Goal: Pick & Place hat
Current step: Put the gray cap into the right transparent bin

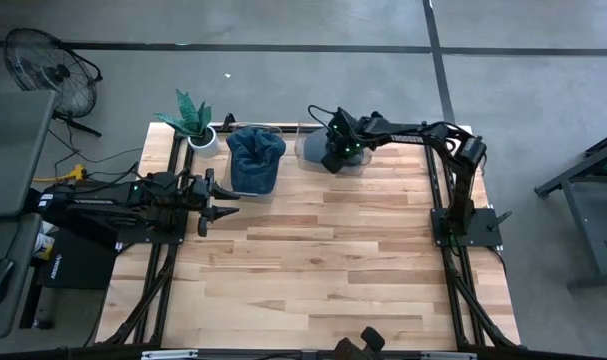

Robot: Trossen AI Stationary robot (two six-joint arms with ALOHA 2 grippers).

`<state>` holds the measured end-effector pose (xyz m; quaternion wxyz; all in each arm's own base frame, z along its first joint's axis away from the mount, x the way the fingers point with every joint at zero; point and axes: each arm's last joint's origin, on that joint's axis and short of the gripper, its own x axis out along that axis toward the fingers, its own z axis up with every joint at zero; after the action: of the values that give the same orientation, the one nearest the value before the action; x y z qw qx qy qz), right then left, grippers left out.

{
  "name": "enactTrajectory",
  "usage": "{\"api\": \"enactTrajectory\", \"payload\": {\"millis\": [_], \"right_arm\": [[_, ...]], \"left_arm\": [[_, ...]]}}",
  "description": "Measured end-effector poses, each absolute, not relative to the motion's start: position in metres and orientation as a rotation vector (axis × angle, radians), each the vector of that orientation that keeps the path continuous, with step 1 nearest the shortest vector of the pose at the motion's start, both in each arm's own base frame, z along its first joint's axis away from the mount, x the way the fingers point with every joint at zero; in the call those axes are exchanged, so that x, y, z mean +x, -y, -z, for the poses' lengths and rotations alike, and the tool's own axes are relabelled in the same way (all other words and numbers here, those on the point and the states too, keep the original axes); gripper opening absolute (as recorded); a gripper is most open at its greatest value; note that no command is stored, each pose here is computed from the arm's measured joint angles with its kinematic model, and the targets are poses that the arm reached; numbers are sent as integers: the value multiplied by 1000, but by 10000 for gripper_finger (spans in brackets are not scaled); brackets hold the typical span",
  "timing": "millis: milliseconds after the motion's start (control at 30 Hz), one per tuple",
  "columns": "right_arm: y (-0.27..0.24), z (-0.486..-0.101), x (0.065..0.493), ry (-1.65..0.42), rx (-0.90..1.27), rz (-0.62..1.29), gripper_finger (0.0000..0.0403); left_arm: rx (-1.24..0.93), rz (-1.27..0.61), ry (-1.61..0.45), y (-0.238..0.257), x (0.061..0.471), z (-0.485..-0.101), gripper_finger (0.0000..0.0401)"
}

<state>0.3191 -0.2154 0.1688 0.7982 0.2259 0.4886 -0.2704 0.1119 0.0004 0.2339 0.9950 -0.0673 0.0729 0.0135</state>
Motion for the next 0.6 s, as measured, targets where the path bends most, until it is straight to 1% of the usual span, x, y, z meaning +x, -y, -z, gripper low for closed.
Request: {"api": "enactTrajectory", "payload": {"millis": [167, 400, 600], "right_arm": [[216, -168, 320, -1040, 475, 571, 0], [222, -195, 332, -993, 467, 549, 0], [223, -218, 334, -1033, 503, 559, 0]], "left_arm": [[-135, -28, -146, 0, 112, -234, 166], [-142, -28, -146, 0, 112, -234, 166], [-146, -31, -176, 0, 112, -231, 166]]}}
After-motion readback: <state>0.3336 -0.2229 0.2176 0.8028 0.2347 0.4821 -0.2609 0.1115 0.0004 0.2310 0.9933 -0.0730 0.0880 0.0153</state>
